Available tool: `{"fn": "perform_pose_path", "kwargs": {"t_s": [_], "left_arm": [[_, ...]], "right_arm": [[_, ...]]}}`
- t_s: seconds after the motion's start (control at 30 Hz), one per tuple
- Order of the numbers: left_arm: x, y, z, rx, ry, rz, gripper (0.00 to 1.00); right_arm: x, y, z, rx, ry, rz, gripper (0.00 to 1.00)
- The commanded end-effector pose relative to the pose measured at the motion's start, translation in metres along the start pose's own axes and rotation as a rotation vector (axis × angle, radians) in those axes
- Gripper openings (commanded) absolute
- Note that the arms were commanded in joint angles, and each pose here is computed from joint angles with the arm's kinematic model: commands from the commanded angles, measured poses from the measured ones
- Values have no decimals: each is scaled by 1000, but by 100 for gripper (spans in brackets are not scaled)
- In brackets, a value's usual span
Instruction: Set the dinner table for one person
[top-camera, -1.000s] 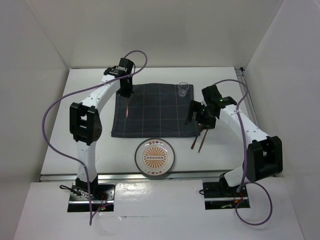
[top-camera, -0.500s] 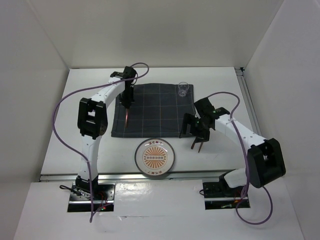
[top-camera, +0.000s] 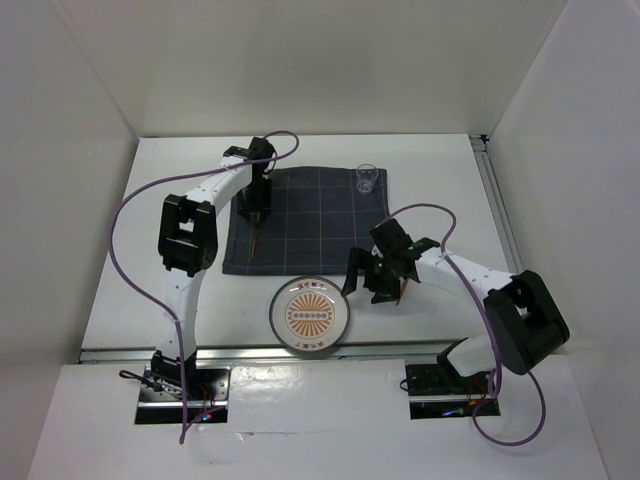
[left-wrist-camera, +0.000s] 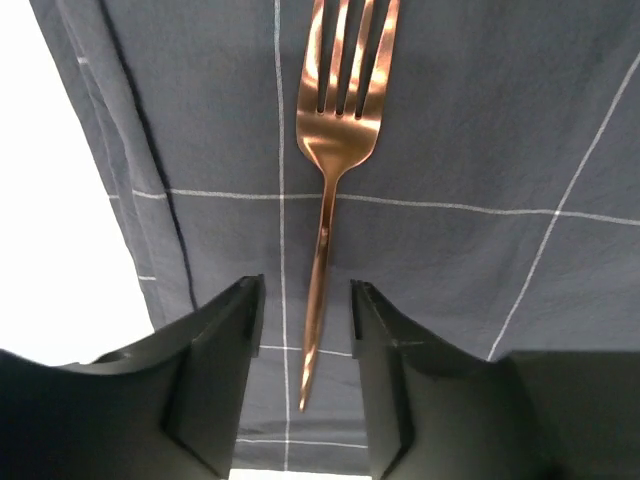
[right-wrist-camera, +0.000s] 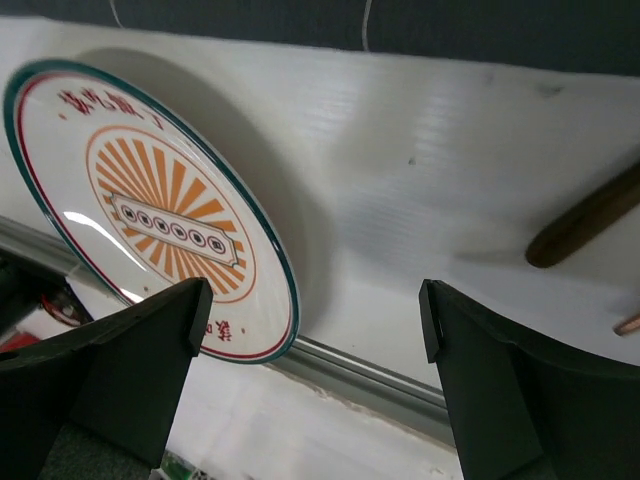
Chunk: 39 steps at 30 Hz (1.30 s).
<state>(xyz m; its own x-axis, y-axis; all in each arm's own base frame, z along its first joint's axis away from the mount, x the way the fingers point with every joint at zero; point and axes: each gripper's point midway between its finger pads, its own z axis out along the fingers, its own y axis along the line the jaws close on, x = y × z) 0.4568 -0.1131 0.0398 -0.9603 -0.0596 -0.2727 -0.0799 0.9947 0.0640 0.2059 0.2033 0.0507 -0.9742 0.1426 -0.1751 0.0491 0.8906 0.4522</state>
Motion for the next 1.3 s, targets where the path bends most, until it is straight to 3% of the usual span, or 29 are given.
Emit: {"fn": "perform_pose_path", "kwargs": {"t_s": [0.0,0.07,0.2,0.47,0.57,0.6,0.77,0.97,1.1,1.27], "left_arm": [[-3,3,-15,4,-14,-14,60],[-3,4,-24,6,-20,-15,68],[-8,7,-68,37,-83,-34,69],[-4,12,-146,133,-209,-69,69],[2,14,-169,164,-237,-71,69],[5,13,-173,177,-238,-70,69],[15,18,-196,200,-270,-81,69],[24,30,-226,196,-335,-117,69],[30,29,-242,237,-365,-135,65],[36,26,-257,291,-382,-139,64]], "right_arm": [[0,25,8,-162,-27,-60,98],[11,25,14,-200,-12,-92,98],[15,32,32,-258,-4,-160,92],[34,43,48,-288,35,-193,62],[33,40,47,-276,15,-182,45],[32,41,43,-279,0,-175,33],[26,46,22,-265,-34,-187,0],[-3,76,-35,-279,-159,-228,0],[-60,100,-71,-304,-274,-193,0],[-125,108,-77,-338,-345,-79,0]]}}
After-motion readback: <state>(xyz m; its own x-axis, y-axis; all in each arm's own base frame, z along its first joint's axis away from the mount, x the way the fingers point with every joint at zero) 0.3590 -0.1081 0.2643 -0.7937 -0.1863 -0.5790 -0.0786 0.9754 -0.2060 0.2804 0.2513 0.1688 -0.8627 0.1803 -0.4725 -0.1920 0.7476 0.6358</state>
